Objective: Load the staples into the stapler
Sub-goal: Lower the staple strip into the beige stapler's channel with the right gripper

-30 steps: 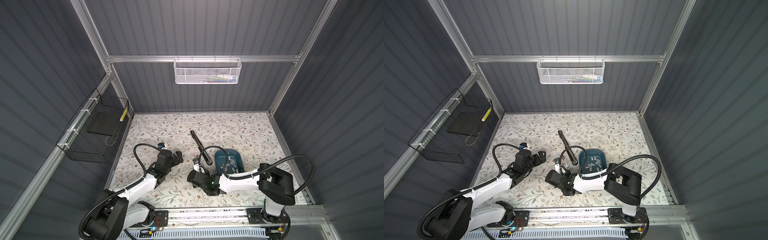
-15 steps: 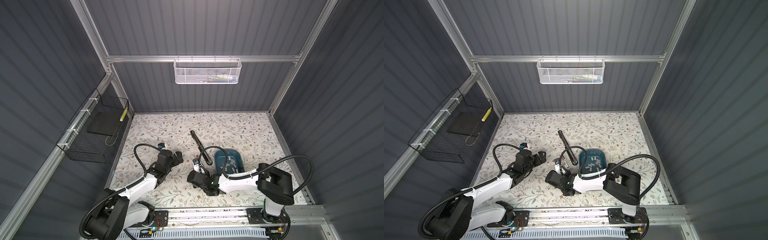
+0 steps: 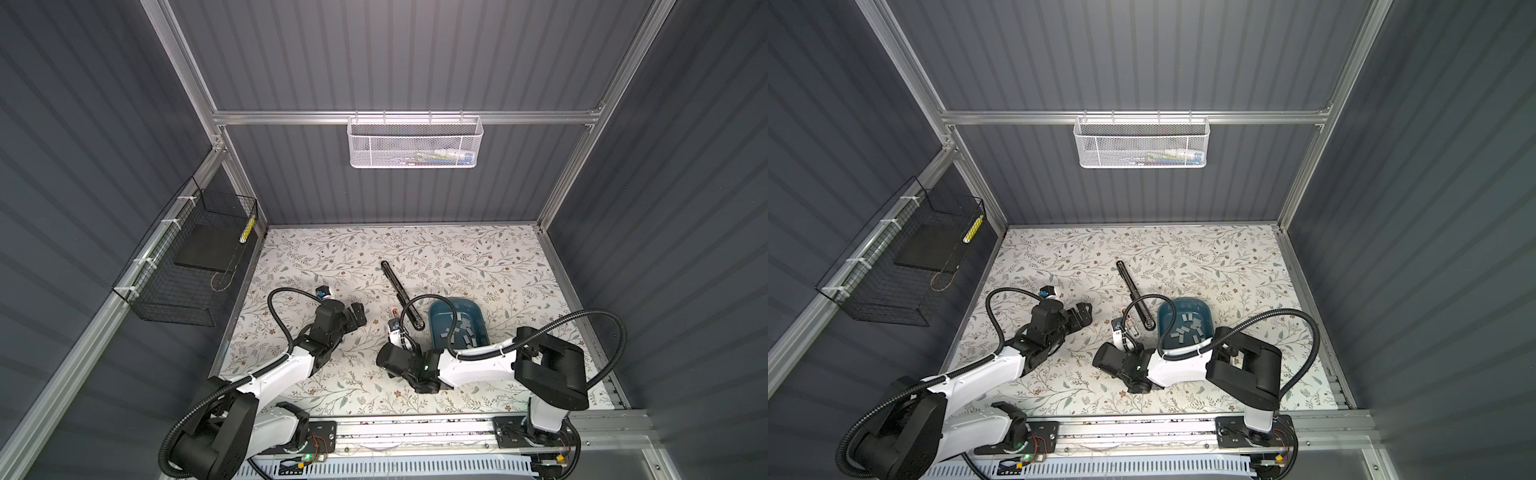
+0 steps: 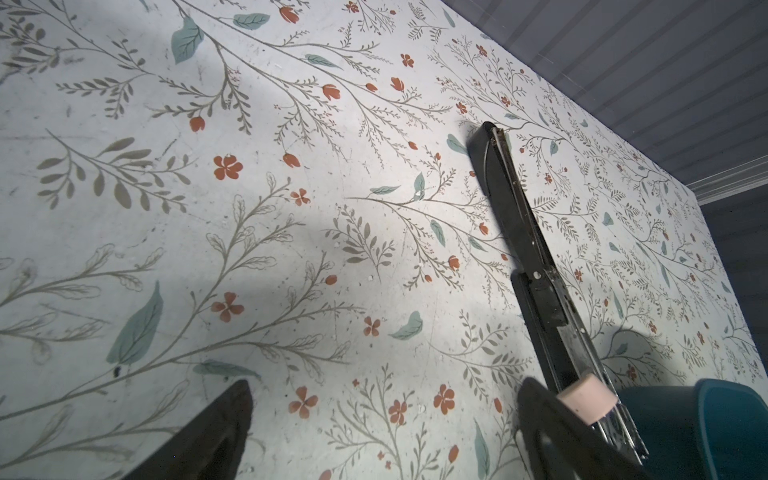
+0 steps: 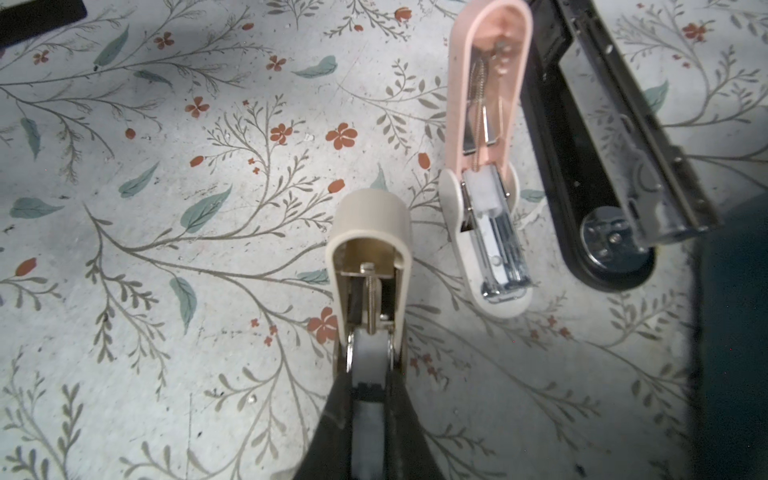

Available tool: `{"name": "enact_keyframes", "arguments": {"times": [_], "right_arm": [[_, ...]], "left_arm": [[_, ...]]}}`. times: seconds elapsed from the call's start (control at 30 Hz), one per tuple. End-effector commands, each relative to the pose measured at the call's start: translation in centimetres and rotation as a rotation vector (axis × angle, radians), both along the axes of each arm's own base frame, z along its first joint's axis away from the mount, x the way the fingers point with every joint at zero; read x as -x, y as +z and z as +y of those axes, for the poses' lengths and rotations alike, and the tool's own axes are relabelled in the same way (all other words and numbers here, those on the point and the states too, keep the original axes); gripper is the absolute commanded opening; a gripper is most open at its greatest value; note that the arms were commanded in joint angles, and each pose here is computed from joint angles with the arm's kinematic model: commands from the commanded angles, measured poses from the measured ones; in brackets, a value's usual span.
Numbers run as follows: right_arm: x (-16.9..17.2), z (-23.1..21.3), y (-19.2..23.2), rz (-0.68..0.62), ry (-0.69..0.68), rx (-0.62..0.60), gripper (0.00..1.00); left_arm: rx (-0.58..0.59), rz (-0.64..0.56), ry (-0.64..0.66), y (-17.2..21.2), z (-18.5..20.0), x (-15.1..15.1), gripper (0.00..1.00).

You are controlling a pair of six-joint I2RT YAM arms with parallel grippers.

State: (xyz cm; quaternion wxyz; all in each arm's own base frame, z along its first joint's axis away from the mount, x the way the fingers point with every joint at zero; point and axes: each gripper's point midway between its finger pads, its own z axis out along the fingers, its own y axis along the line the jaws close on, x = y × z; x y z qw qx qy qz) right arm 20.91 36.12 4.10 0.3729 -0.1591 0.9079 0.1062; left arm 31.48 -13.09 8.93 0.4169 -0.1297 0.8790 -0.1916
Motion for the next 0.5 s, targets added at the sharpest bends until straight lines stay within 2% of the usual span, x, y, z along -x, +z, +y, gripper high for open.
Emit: {"name": "enact_keyframes", "arguments": {"times": [0.0,0.3,0.4,0.47], "right_arm": [[0.60,-1.03,-0.42,0.018,-0.015,0.011,0.00],[1.10,-1.20,-0.16,0.025,-0.015,0.002,0.01],[0.99,-1.38,-0.05,0.020,-0.026,0.004,0.15],[0.96,-1.49,0.14,0.017,-0.029,0.005,0.16]], "left_arm": [[0.024,-0.021,-0.003,0.93,-0.44,-0.53,1.00],[0.024,-0.019,-0.004,0.88,-0.45,-0.53,1.00],[0.023,-0.019,-0.005,0.84,-0.45,-0.52,1.00],[0.024,-0.020,-0.005,0.89,-0.48,-0.53,1.00]]}}
